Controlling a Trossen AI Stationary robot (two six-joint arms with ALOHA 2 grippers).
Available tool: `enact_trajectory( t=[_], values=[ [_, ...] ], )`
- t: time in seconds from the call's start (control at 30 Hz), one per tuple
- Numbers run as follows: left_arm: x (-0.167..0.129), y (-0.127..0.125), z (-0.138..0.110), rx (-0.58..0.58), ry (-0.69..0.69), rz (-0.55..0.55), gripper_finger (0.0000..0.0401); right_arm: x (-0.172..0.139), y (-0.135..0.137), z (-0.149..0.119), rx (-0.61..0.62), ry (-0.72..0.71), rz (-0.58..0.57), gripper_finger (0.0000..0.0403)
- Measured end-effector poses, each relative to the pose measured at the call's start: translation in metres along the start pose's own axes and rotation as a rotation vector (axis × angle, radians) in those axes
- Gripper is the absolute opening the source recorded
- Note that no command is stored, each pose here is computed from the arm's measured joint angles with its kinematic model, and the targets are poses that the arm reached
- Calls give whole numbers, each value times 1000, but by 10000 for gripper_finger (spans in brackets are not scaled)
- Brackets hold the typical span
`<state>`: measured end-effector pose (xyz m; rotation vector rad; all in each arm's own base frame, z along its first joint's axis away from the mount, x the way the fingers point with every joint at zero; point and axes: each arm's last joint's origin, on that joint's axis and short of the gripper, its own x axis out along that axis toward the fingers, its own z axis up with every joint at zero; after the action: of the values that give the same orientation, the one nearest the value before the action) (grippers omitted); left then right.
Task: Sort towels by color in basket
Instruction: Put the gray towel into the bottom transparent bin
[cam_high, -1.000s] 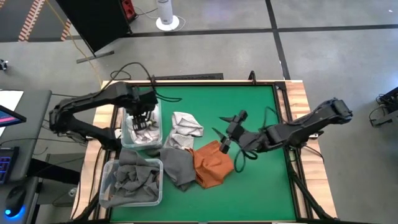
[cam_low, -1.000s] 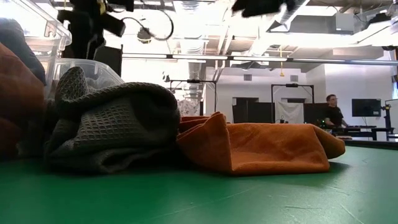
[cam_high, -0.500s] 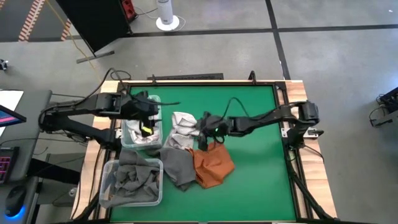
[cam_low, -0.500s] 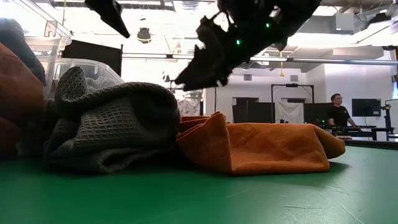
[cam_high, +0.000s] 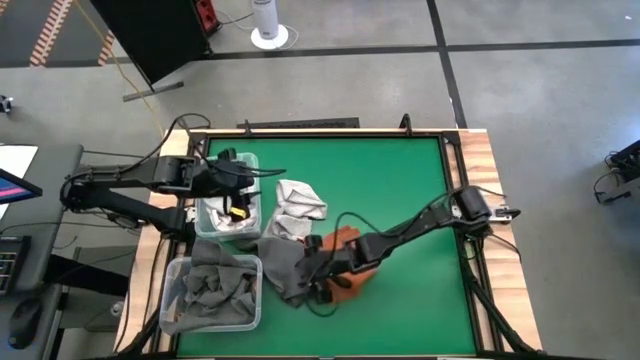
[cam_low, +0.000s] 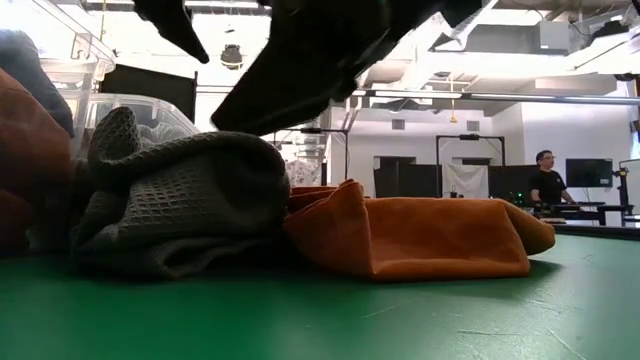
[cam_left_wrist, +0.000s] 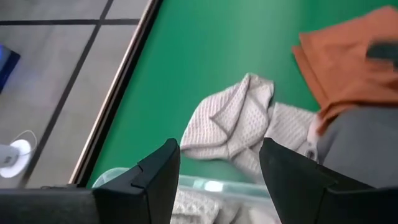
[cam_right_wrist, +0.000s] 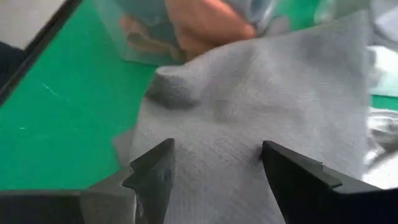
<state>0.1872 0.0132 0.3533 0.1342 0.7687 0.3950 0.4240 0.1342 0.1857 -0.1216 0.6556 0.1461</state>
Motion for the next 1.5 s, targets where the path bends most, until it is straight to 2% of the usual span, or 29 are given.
enact_trajectory(
  t=[0.2,0.3,0.4,0.57,0.63,0.77,0.93,1.07,1.17,1.27,1.5],
  values=[
    [0,0,7,-56,-64,-2,210,41,-2,-14,-16,85,-41,269],
    [-1,0,9,-68,-90,-8,210,55,-7,-16,-29,85,-53,253],
    [-1,-2,10,-66,-100,-25,210,68,-12,-24,-26,114,-64,207],
    [-2,-6,10,-45,-105,-49,210,71,-21,-24,-12,130,-78,75],
    [-3,-7,10,-39,-107,-55,210,64,-26,-19,-9,141,-84,34],
    [-4,-9,10,2,-112,-64,210,37,-41,-5,-2,185,-117,34],
    [-5,-12,11,151,-130,-79,210,-21,-60,33,-28,135,-270,34],
    [-3,-17,7,253,-255,-198,210,-63,-75,57,-37,52,-314,34],
    [5,-23,3,281,-369,-239,210,-92,-89,72,-30,-19,-350,34],
    [17,-28,-2,271,-413,-231,210,-109,-101,79,-28,-61,-382,34],
    [26,-32,-1,162,-487,-230,210,-130,-112,91,-18,-155,-419,34]
  ],
)
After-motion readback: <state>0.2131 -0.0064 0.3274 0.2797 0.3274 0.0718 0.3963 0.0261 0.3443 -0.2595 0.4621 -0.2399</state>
